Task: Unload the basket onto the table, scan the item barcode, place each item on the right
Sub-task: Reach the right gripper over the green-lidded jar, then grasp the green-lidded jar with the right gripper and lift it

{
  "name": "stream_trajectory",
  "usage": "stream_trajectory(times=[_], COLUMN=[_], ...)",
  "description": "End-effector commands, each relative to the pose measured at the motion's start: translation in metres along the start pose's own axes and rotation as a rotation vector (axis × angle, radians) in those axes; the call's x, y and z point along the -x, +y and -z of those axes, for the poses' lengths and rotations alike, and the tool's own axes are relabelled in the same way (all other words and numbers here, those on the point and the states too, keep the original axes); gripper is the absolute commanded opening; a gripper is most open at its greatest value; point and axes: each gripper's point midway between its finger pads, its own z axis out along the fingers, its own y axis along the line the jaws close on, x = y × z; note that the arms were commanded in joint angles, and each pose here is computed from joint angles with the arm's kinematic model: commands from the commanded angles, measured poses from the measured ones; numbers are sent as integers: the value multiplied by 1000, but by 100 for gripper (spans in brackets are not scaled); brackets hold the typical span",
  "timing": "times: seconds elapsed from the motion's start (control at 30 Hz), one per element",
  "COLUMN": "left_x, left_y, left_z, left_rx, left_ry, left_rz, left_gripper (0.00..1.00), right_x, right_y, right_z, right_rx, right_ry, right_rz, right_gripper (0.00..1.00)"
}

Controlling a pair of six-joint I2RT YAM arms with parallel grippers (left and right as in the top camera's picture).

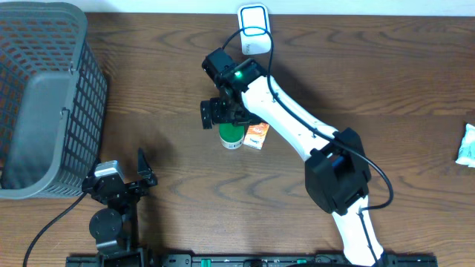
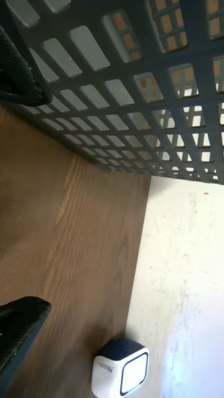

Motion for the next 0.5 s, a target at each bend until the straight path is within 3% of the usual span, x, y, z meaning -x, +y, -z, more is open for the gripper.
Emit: stream_trajectory(times=[0.0, 0.17, 0.47], left_x=[-15, -15, -15], left_y=[-1, -1, -1], left_z=[-1, -1, -1], left_rx=[-6, -6, -6], left_ry=[43, 43, 43], left_rz=[-6, -6, -6], left_gripper=[98, 98, 98], right_x=[-11, -15, -18], right_y=[-4, -6, -8], right_z=[-32, -44, -47], right_rx=[-60, -75, -83], right_ry=[59, 81, 91], right_rz=[-41, -53, -53], right_gripper=[99, 99, 85])
